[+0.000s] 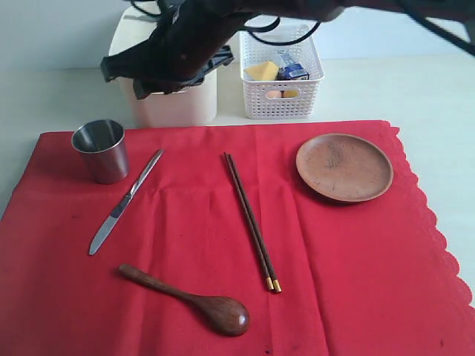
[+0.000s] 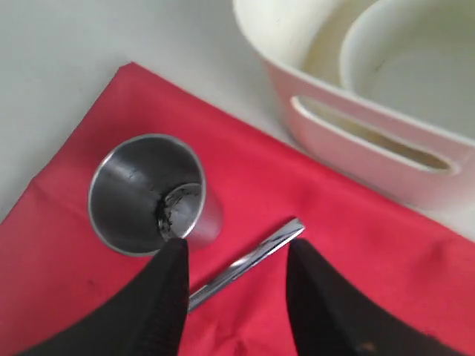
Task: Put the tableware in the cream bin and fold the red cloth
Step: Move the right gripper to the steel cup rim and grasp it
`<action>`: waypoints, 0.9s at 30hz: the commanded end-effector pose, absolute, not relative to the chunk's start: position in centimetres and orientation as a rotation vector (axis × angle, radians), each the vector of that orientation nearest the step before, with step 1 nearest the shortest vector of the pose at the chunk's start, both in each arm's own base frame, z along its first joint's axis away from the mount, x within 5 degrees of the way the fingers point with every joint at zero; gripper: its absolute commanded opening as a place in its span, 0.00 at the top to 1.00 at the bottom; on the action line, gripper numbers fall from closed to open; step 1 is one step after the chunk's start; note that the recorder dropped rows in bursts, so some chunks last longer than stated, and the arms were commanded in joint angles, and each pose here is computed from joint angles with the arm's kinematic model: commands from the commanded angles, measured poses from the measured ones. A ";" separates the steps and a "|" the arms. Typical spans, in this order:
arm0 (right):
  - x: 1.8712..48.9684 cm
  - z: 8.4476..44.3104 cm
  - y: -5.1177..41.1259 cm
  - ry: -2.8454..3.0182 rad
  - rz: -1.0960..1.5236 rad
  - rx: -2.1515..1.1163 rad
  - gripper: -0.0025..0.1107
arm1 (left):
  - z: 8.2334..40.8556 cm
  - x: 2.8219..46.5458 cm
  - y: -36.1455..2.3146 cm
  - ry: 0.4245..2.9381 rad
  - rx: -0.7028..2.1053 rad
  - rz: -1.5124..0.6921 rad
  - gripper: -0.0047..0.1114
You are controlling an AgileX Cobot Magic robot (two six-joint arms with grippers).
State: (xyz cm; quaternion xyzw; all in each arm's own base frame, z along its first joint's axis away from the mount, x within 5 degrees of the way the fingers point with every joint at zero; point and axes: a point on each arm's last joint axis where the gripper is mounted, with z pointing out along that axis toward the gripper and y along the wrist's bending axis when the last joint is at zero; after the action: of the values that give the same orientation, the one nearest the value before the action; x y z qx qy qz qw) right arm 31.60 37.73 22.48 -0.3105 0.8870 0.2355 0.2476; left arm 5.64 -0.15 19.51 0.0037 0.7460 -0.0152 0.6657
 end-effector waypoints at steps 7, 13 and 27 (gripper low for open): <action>30.1 18.1 42.0 2.302 0.682 -0.882 0.61 | 19.6 5.6 -0.1 1.677 0.001 -0.039 0.93; 30.5 16.9 42.6 2.208 0.634 -0.936 0.61 | 19.6 5.6 -0.1 1.677 0.001 -0.039 0.93; 30.6 14.3 43.0 2.183 0.583 -1.002 0.61 | 19.6 5.6 -0.1 1.677 0.001 -0.039 0.93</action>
State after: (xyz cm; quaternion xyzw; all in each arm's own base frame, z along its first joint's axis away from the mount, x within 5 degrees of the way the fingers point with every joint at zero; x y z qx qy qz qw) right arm 30.62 42.89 14.06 -0.3682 0.8414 0.2279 0.3235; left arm 5.64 -0.15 19.51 0.0037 0.7460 -0.0152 0.6657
